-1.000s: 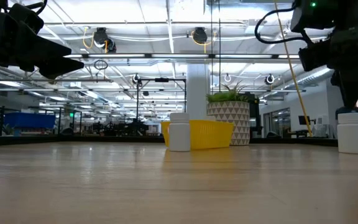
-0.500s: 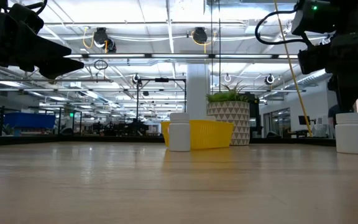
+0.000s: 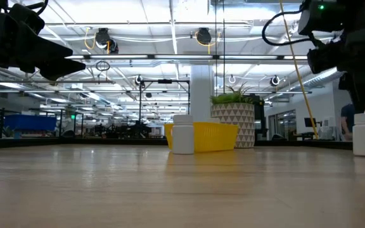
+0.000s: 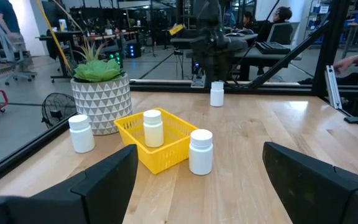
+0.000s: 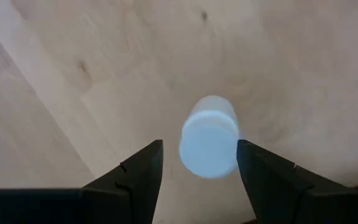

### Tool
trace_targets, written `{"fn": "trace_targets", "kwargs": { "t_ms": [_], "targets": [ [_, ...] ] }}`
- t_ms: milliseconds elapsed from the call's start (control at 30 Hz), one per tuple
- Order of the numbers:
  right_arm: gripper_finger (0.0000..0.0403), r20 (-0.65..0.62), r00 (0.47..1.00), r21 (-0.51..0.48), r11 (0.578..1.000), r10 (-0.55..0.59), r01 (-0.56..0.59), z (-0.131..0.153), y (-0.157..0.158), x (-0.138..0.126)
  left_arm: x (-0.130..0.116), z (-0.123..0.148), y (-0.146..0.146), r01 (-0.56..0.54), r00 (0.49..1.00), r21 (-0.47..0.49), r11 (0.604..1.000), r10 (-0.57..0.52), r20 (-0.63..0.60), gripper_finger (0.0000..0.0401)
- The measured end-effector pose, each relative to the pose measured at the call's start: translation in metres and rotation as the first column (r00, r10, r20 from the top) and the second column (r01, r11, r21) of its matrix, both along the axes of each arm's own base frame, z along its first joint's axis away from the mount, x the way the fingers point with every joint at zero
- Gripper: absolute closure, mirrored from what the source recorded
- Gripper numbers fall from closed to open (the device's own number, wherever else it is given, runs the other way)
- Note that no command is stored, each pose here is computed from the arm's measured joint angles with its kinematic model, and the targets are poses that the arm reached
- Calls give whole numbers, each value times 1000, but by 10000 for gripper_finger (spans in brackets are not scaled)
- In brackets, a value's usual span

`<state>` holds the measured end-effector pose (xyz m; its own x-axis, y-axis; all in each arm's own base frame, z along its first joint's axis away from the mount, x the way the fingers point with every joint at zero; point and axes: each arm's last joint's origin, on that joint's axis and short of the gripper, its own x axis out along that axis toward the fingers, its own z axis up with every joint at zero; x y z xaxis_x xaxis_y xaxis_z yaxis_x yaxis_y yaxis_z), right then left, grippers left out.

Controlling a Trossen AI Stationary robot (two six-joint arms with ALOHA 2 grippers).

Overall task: Pick and place pill bottles into a basket
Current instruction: Put the middle right white medicine bottle into the bin

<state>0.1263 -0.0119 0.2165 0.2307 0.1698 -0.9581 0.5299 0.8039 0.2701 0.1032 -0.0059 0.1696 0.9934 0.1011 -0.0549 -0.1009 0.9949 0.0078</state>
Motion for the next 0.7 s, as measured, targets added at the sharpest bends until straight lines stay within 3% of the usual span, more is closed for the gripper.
{"fn": "trace_targets", "kwargs": {
  "t_ms": [333,700],
  "targets": [
    [206,51,999,16,1000,7,-8,6,-2,3,0,0,0,1,1000,0,1000,-1,0,50],
    [206,18,997,-96,993,69,-67,4,-4,1,0,0,0,4,1000,0,1000,-4,0,50]
  ]
}}
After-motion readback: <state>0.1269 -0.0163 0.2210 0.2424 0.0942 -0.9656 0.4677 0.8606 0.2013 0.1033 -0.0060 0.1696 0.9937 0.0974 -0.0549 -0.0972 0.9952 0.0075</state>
